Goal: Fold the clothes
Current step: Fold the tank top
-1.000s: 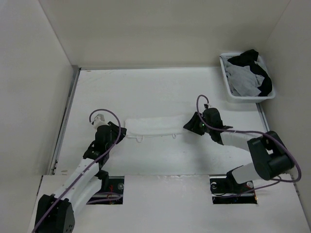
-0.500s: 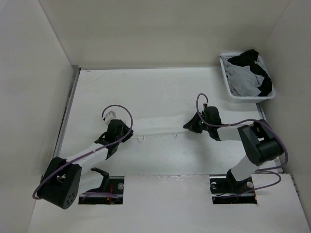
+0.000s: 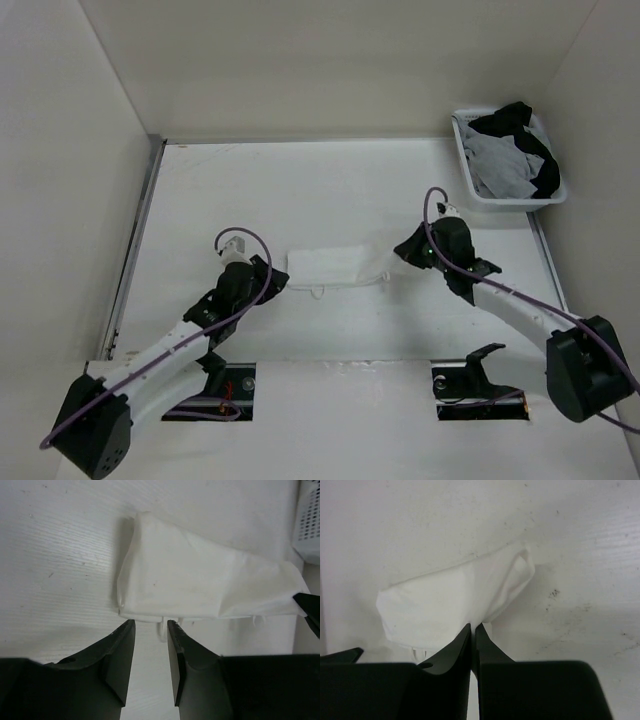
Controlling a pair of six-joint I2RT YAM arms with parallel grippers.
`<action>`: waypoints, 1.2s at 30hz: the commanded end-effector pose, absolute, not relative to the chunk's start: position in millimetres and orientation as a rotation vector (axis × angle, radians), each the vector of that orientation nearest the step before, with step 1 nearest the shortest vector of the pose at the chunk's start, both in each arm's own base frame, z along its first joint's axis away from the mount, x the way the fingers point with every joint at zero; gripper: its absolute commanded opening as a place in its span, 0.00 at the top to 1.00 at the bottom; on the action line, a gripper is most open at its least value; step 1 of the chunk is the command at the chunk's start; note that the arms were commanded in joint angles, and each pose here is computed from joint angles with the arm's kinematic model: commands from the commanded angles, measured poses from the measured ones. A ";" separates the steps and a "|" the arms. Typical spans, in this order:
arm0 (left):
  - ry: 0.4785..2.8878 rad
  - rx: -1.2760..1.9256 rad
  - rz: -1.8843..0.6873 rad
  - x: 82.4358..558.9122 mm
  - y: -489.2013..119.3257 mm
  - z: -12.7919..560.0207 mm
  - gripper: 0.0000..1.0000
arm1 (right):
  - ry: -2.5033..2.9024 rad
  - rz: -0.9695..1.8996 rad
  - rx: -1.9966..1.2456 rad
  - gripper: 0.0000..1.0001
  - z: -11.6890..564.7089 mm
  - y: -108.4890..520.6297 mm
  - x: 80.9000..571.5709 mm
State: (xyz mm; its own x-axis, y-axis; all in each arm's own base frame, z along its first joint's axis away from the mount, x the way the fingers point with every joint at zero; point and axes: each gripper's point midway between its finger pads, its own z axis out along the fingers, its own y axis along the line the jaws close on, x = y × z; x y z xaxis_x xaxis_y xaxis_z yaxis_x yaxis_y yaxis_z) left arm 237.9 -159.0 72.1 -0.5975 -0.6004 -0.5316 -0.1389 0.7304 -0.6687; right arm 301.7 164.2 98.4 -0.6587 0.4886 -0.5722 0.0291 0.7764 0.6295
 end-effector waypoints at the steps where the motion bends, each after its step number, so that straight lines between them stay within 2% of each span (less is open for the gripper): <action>1: 2.102 -0.604 -0.780 230.4 -152.4 87.6 0.69 | 2.216 0.510 0.216 0.91 123.1 165.2 306.0; 10: 2.004 -0.604 -0.821 231.3 -141.5 128.0 0.68 | 2.300 0.315 -0.156 0.91 133.5 273.0 298.2; 21: 1.807 -0.643 -0.830 241.8 -112.0 189.3 0.67 | 2.367 0.301 -0.471 0.90 110.0 412.0 276.1; 27: 1.741 -0.700 -0.809 243.4 -89.6 197.4 0.66 | 2.391 0.384 -0.468 0.75 98.0 445.1 266.7; 30: 1.731 -0.711 -0.798 247.6 -84.5 198.0 0.65 | 2.356 0.492 -0.422 0.56 119.3 446.6 259.8; 32: 1.764 -0.692 -0.815 252.0 -92.8 194.2 0.65 | 2.297 0.612 -0.394 0.46 143.5 441.8 251.5; 34: 1.792 -0.667 -0.845 256.7 -105.6 189.9 0.65 | 2.243 0.726 -0.349 0.45 161.7 428.5 247.4; 36: 1.818 -0.620 -0.886 260.6 -125.0 186.7 0.65 | 2.206 0.812 -0.294 0.55 165.9 410.2 250.9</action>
State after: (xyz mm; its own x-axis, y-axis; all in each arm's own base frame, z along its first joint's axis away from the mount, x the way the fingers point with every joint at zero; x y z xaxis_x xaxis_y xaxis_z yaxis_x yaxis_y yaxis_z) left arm 252.2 -98.6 162.1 -0.3615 -0.7588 -0.5418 -0.1437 0.6195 -0.7717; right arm 237.8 402.6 100.8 -0.7366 -0.1684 -0.6550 -0.4276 0.8663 0.2581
